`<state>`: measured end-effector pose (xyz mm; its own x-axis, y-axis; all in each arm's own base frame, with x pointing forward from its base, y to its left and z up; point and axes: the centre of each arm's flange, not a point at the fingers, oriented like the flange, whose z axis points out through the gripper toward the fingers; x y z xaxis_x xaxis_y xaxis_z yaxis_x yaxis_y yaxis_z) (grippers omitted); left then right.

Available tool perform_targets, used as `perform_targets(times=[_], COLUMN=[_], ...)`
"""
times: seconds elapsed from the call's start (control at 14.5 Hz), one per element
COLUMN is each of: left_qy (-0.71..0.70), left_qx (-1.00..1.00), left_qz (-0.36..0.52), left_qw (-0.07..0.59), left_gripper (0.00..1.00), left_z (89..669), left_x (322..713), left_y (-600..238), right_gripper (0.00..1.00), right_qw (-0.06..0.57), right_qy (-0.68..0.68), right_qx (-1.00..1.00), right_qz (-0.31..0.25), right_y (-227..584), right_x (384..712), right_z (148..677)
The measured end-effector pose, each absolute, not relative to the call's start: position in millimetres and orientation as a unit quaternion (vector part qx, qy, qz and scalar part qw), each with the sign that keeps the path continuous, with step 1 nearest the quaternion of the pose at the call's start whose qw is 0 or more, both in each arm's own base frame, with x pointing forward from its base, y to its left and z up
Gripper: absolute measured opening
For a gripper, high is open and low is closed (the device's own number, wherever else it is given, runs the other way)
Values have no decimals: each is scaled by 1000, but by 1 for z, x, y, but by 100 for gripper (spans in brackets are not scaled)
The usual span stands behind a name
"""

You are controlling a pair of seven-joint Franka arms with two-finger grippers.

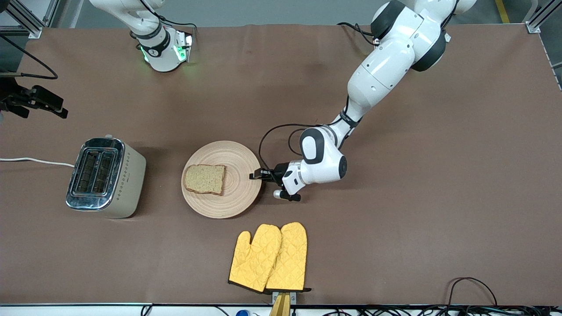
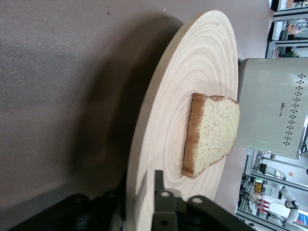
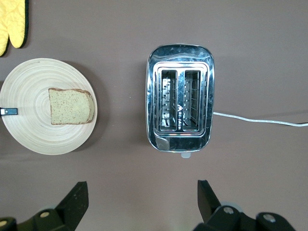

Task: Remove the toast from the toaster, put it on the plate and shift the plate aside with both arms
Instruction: 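Move the left gripper to the plate rim and grasp it, then drag the wooden plate with the left gripper away from the toaster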

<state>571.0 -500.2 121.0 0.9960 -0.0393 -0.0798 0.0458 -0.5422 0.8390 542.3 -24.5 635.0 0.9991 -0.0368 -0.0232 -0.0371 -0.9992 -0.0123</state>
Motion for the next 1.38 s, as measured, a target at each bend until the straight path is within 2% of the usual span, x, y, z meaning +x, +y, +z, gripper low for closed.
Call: perform_targets(times=[0.07,0.41,0.83,1.03,1.38], left_qy=[-5,-8,13,3,-20], left_qx=[875,873,861,856,843], left_qz=[-39,-24,2,-13,-51], left_qw=[483,487,509,517,535], left_gripper=[10,9,9,9,9], left_z=[123,133,182,198,197], left_x=[572,583,646,668,699], left_y=[-501,-497,-426,-368,-210], right_gripper=[100,100,100,100,100], right_qw=[6,5,5,5,5], right_qy=[20,21,18,18,18], right_qx=[-1000,-1000,-1000,-1000,-1000], right_qz=[11,10,9,9,8], right_y=[-27,-49,-52,-52,-52], right_x=[542,541,541,541,541], right_z=[636,636,637,637,638])
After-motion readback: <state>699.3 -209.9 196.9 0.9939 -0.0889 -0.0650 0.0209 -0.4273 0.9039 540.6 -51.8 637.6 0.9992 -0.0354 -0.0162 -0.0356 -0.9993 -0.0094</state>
